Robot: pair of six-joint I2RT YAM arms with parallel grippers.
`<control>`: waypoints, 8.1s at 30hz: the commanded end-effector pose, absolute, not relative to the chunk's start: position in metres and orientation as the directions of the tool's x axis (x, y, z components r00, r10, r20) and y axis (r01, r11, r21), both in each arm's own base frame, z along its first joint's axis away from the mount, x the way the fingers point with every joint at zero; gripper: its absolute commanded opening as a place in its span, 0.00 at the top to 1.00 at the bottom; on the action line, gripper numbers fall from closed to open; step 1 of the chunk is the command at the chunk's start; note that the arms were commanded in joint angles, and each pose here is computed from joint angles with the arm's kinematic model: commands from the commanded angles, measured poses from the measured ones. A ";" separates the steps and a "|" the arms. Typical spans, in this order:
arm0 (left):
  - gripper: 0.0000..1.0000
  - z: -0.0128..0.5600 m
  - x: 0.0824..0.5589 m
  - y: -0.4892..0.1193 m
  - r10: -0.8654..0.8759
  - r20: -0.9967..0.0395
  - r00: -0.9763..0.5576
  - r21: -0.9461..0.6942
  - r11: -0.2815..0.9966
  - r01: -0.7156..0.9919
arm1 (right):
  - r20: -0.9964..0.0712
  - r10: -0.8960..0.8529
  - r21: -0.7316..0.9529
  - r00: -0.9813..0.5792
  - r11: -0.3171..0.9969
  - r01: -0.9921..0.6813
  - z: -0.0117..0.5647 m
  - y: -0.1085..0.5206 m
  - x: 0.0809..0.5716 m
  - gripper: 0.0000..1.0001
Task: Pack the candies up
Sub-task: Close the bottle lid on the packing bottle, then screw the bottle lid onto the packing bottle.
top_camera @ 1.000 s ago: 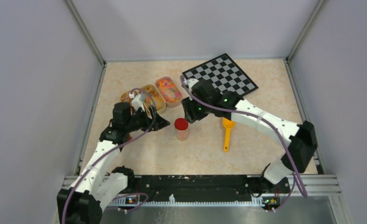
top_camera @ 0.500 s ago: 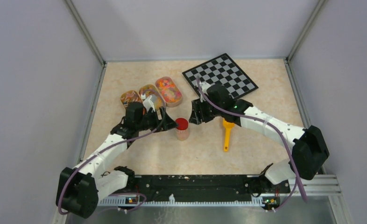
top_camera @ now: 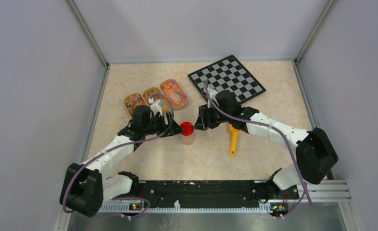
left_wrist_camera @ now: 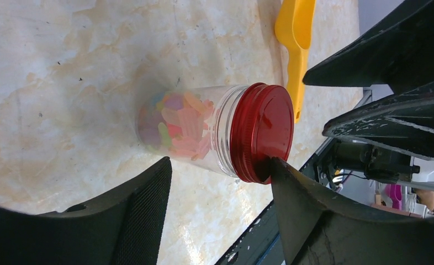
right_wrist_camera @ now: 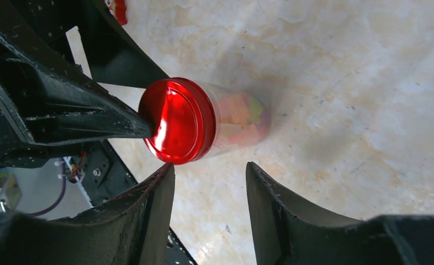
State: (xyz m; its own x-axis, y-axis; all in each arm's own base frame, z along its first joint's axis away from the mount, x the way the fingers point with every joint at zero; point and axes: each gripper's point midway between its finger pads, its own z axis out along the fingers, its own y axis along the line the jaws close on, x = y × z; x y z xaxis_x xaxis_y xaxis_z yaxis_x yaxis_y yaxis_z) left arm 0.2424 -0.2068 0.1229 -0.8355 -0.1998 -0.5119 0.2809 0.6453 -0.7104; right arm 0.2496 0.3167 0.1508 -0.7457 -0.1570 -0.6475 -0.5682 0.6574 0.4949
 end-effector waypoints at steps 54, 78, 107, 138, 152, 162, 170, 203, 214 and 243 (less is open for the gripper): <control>0.04 0.201 0.285 -0.232 0.248 -0.668 -0.701 -0.186 0.857 0.480 | -0.960 0.091 -0.215 0.264 0.360 -0.908 0.184 0.357 0.230 0.21; 0.17 0.145 0.273 -0.252 0.322 -0.575 -0.752 -0.096 0.887 0.452 | -0.946 0.141 -0.197 0.292 0.466 -0.863 0.150 0.378 0.243 0.17; 0.23 0.139 0.270 -0.233 0.345 -0.558 -0.755 -0.027 0.902 0.432 | -0.940 0.119 -0.236 0.320 0.452 -0.860 0.138 0.394 0.253 0.37; 0.52 0.114 0.264 -0.254 0.034 -0.425 -0.905 -0.322 0.928 0.186 | -0.946 0.128 -0.235 0.299 0.365 -0.901 0.129 0.400 0.237 0.54; 0.57 0.117 0.237 -0.266 0.556 -0.585 -0.591 -0.187 0.616 0.765 | -0.941 0.150 -0.289 0.303 0.109 -0.951 0.119 0.391 0.216 0.54; 0.40 0.126 0.239 -0.266 0.628 -0.632 -0.454 -0.097 0.518 0.850 | -0.944 0.139 -0.288 0.299 0.096 -0.953 0.114 0.383 0.221 0.54; 0.09 0.189 0.292 -0.272 0.357 -0.732 -0.581 -0.102 0.785 0.612 | -0.948 0.136 -0.272 0.287 0.120 -0.955 0.114 0.382 0.225 0.55; 0.15 0.163 0.261 -0.233 -0.506 -0.363 -0.782 -0.355 0.851 -0.386 | -0.959 0.093 -0.222 0.269 0.348 -0.911 0.109 0.385 0.255 0.54; 0.22 0.150 0.269 -0.237 -0.464 -0.369 -0.805 -0.278 0.882 -0.381 | -0.959 0.087 -0.226 0.270 0.340 -0.913 0.106 0.386 0.255 0.54; 0.48 0.126 0.266 -0.274 0.363 -0.586 -0.724 -0.197 0.803 0.562 | -0.955 0.085 -0.254 0.284 0.258 -0.932 0.101 0.383 0.247 0.55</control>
State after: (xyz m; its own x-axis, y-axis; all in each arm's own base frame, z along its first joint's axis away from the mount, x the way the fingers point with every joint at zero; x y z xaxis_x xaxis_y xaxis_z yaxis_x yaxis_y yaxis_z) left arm 0.2764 -0.2426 0.1396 -0.8069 0.1792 -0.5628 0.3212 0.9328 -0.1634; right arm 0.2612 0.3789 0.0847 0.1607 0.0130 -0.9869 -0.9371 0.3158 -0.1485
